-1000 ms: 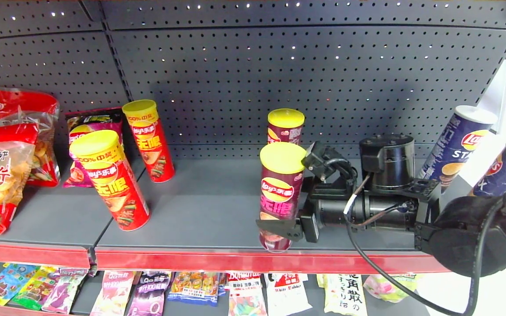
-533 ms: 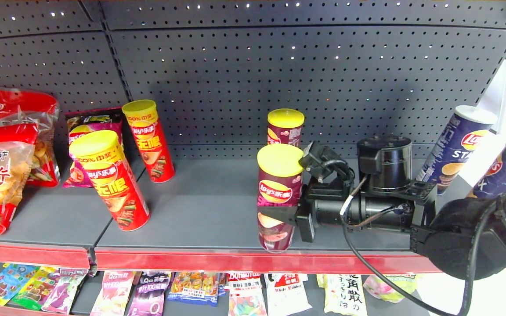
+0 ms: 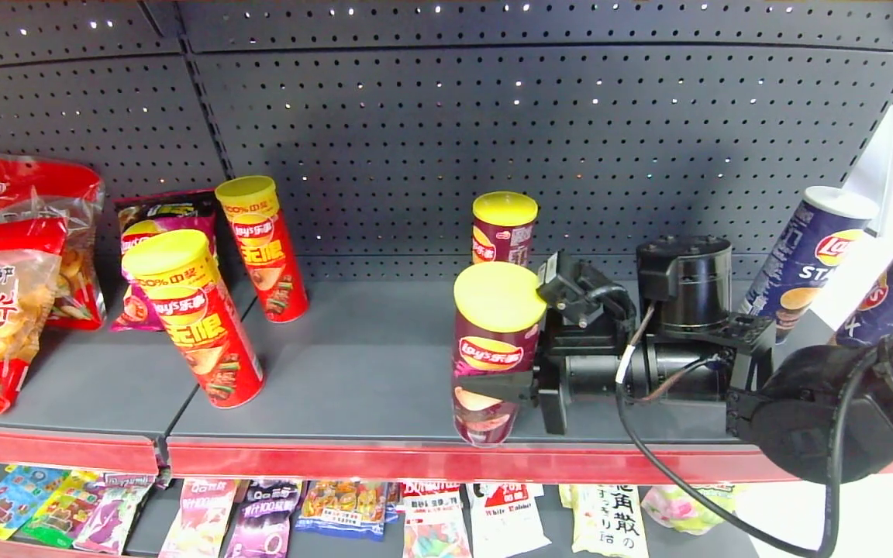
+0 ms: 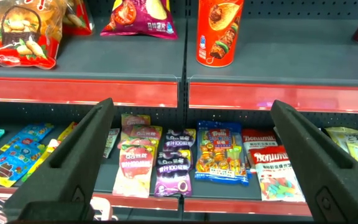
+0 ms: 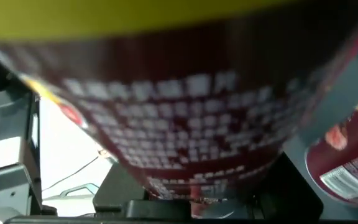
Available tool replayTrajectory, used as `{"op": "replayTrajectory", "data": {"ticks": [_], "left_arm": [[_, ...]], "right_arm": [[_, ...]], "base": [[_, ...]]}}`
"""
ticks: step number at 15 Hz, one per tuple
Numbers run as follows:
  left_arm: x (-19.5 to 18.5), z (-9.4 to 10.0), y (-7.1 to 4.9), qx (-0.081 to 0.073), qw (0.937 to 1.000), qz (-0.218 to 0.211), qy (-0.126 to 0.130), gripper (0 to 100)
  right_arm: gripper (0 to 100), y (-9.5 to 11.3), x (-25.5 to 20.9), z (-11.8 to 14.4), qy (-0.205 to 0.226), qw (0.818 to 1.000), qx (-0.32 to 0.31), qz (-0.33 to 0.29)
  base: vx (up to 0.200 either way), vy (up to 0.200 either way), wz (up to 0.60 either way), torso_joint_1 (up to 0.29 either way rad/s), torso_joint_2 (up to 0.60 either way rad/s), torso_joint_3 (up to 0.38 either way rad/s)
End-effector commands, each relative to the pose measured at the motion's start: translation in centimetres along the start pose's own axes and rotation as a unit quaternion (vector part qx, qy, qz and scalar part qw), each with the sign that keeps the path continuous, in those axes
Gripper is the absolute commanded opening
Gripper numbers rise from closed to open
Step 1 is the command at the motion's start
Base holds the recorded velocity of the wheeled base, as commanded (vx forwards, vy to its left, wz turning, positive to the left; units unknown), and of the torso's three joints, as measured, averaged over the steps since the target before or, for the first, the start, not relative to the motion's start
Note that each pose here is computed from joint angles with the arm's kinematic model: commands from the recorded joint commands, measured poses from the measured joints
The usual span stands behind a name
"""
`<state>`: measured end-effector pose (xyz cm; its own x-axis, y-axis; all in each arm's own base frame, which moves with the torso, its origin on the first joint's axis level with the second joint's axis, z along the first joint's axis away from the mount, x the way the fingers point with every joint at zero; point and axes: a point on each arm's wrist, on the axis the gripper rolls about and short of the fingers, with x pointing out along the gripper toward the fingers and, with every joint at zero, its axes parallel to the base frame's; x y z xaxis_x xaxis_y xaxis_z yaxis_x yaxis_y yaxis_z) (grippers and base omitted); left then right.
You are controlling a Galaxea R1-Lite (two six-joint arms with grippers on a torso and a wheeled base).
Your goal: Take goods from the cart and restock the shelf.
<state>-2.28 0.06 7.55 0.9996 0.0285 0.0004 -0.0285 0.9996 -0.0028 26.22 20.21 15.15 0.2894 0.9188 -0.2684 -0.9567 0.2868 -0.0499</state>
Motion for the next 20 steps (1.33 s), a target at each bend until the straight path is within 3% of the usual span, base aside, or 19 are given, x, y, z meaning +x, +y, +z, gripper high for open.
{"op": "replayTrajectory", "data": {"ticks": [1,4,8,20], "left_arm": [[0.0,0.0,0.0,0.000,1.0000,0.000,0.000,100],[0.0,0.0,0.0,0.000,1.0000,0.000,0.000,100],[0.0,0.0,0.0,0.000,1.0000,0.000,-0.001,100],[0.0,0.0,0.0,0.000,1.0000,0.000,-0.001,100]], "right_arm": [[0,-0.4,-0.1,0.2,-0.007,1.000,-0.006,0.002],[0,-1.3,-0.6,1.0,-0.016,1.000,-0.008,-0.011],[0,-1.6,-1.2,0.5,0.003,1.000,0.008,-0.016],[0,-2.2,0.1,0.1,0.005,1.000,0.014,0.011]], "base": [[0.000,0.000,0.00,0.000,0.00,0.000],[0.000,0.000,0.00,0.000,0.00,0.000],[0.000,0.000,0.00,0.000,0.00,0.000],[0.000,0.000,0.00,0.000,0.00,0.000]]}}
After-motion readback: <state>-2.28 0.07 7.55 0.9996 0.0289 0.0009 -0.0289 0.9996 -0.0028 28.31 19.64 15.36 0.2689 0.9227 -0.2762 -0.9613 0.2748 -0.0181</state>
